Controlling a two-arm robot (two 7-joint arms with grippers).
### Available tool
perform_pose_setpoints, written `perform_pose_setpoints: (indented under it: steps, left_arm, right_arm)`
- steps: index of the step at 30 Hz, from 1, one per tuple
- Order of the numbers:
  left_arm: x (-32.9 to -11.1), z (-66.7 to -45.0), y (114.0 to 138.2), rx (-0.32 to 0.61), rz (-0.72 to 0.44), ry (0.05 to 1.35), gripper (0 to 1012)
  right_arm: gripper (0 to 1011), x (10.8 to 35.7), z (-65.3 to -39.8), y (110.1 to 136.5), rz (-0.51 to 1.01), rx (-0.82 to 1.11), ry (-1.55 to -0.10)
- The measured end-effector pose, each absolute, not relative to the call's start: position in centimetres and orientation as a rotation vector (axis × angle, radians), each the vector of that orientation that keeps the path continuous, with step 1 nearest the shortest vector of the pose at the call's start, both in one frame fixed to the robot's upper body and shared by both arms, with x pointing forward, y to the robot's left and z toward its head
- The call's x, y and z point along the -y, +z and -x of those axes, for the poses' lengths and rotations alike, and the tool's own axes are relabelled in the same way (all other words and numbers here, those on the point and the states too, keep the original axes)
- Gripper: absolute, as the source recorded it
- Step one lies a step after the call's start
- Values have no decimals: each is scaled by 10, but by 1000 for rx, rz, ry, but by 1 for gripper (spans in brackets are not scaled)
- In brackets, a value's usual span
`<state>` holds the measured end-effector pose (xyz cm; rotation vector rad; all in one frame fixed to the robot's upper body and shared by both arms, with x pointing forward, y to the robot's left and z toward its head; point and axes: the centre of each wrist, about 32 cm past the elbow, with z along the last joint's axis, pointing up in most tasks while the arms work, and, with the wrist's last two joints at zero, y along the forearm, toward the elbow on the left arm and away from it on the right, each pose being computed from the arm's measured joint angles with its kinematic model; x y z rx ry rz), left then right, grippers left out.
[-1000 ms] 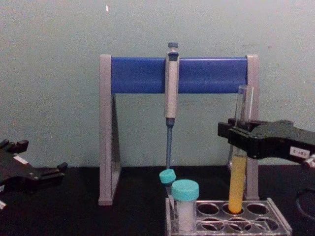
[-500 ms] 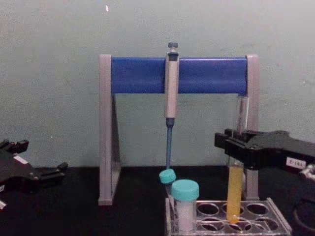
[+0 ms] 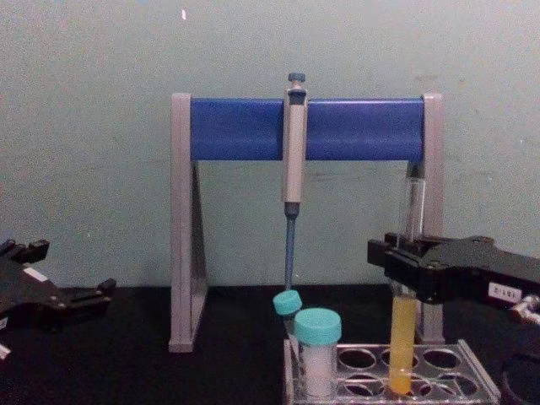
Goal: Pick up the test tube from the test tube rack, shake it, then place it back into the test tube rack.
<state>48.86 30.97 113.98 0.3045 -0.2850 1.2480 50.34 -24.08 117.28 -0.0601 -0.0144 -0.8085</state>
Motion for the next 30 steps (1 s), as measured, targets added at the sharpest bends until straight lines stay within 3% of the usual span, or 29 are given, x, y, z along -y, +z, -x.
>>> perform_pose_setpoints:
  steps: [30]
  left_arm:
    - [-310,-489,1140,285,-304,1248,1010]
  right_arm:
    - [237,237,-501,1156,92,-20,-820]
